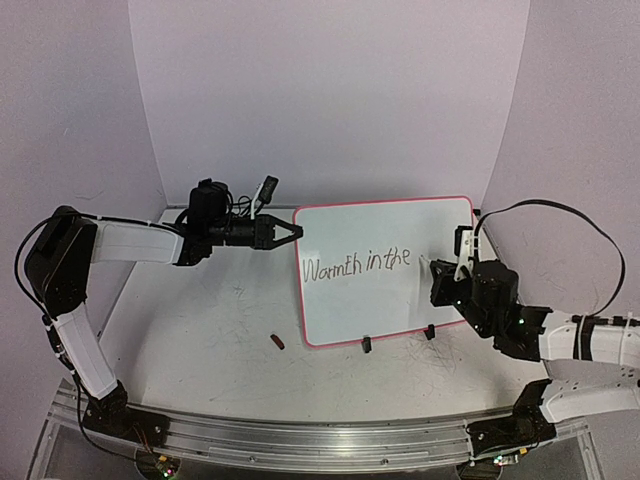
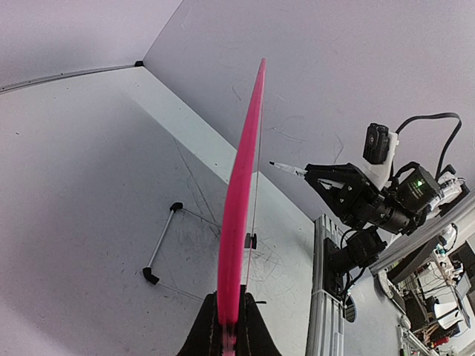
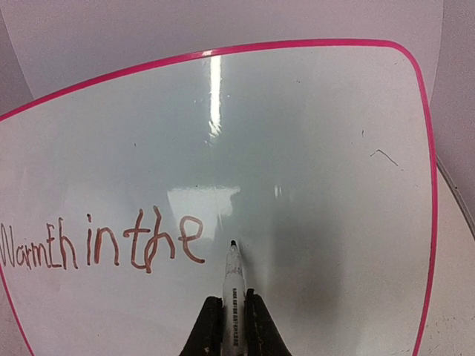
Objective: Write a sentence on the whiteboard
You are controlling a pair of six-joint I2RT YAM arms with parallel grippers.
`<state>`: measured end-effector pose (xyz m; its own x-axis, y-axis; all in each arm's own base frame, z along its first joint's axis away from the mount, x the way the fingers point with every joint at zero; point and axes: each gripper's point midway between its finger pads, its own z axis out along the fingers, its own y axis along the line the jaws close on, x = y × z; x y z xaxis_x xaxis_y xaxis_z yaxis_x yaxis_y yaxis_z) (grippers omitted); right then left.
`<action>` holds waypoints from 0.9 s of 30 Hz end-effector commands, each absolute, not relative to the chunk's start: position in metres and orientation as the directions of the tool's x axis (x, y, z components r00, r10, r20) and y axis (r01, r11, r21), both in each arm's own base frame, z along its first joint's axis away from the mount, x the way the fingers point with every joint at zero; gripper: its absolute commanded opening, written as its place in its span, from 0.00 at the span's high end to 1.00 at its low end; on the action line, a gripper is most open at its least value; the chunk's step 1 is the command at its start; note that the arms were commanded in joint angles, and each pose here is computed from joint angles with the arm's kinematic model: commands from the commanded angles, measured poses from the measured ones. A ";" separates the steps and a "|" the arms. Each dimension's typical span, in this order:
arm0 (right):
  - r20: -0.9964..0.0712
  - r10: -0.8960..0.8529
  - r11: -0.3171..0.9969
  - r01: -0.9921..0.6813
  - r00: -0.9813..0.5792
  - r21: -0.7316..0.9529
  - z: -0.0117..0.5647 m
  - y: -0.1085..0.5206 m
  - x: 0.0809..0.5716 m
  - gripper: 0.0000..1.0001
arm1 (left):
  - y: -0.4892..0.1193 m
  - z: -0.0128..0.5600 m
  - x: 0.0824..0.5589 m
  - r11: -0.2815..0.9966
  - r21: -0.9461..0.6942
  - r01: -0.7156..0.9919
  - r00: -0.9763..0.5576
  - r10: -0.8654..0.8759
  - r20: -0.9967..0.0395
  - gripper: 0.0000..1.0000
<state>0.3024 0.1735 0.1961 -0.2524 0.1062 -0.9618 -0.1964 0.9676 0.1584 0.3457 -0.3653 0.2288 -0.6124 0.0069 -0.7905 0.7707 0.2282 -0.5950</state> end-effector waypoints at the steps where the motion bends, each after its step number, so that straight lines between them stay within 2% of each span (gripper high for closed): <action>1: -0.973 0.140 0.968 -0.183 -0.184 0.174 0.216 0.169 0.310 1.00 | -0.378 0.222 0.333 0.214 -0.593 0.776 -0.615 0.054 -0.786 1.00; 27: -0.973 0.143 0.974 -0.149 -0.183 0.172 0.210 0.169 0.325 1.00 | -0.378 0.223 0.332 0.212 -0.594 0.776 -0.616 0.054 -0.786 1.00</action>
<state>0.3170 0.1702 0.1896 -0.2380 0.1021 -0.9659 -0.1677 0.9752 0.1444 0.3456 -0.3654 0.2288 -0.6121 0.0072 -0.7907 0.7709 0.2278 -0.5948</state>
